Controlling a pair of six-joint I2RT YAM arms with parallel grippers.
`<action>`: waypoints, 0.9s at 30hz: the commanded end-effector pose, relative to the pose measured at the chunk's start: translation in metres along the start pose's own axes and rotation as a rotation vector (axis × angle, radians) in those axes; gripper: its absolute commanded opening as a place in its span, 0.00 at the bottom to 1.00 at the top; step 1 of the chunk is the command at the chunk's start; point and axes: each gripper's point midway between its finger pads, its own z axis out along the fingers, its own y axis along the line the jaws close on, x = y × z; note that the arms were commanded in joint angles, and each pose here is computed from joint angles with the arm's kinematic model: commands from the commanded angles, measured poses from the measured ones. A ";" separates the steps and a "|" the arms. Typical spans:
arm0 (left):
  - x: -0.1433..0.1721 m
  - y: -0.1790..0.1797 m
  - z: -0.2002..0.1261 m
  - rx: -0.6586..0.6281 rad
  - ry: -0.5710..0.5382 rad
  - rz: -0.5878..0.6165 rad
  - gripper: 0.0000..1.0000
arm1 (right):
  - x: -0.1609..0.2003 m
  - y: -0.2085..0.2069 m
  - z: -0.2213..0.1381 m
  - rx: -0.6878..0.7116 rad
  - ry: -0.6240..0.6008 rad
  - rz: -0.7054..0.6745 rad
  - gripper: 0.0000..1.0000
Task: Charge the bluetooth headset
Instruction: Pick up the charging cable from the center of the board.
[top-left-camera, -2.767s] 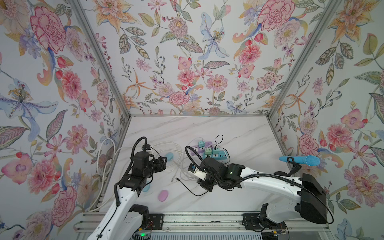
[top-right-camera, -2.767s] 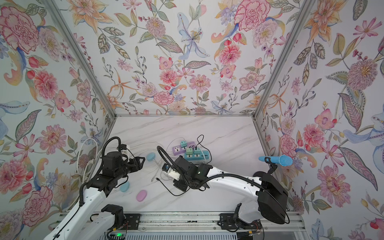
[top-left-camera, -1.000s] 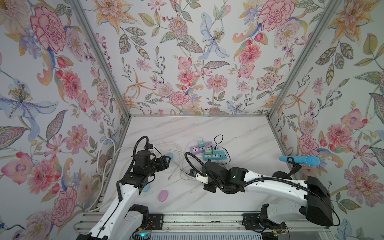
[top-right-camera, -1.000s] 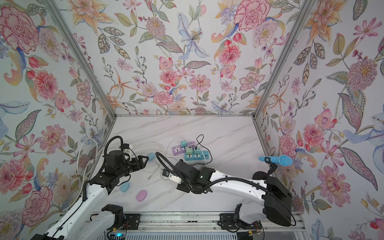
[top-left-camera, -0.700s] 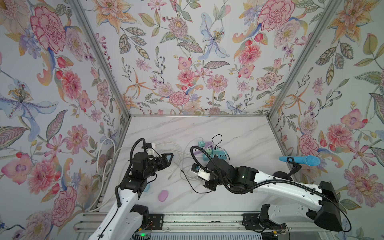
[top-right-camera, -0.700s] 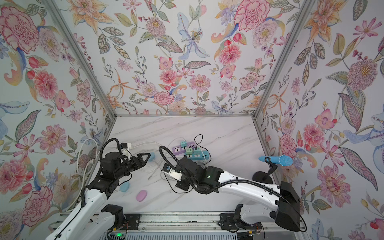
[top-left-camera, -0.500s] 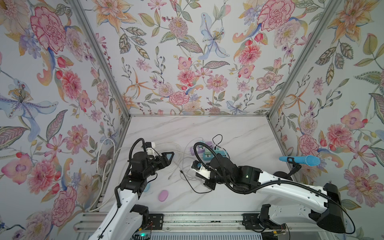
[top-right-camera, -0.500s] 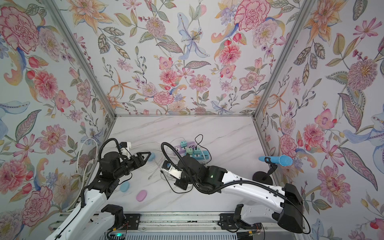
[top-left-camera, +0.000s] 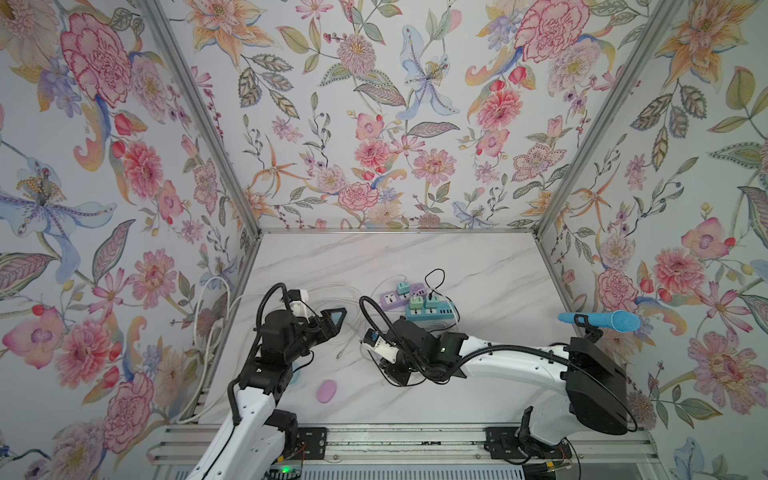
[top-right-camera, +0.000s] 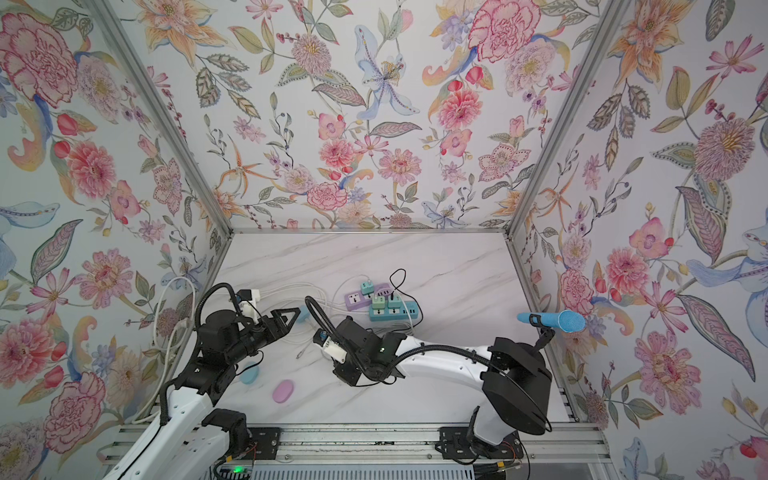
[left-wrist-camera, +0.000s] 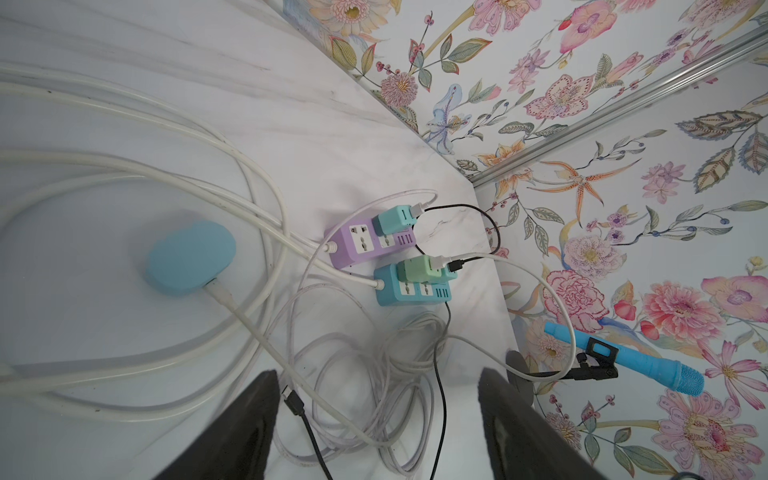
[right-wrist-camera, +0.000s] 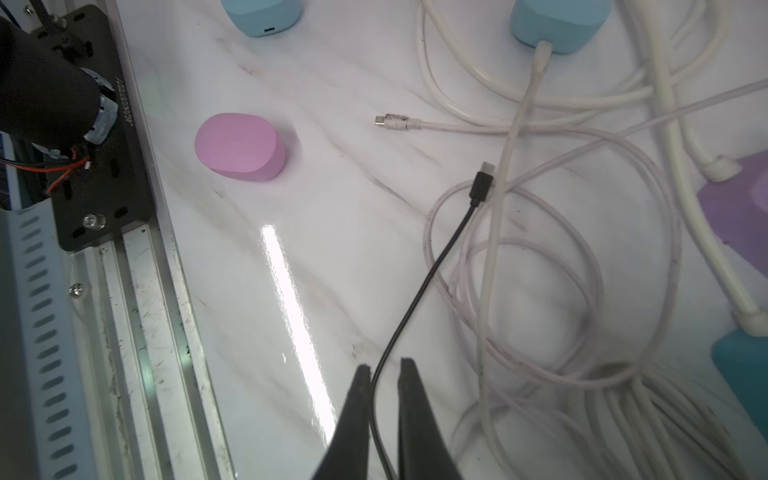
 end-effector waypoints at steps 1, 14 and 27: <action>0.002 0.010 -0.003 -0.034 -0.013 -0.024 0.78 | -0.027 0.006 0.022 0.003 -0.047 -0.006 0.00; 0.006 0.014 -0.021 -0.090 -0.023 0.014 0.79 | -0.027 -0.049 0.064 0.213 0.024 0.079 0.18; 0.007 0.017 -0.019 -0.102 -0.012 0.026 0.80 | -0.026 -0.067 0.090 0.272 0.054 0.104 0.22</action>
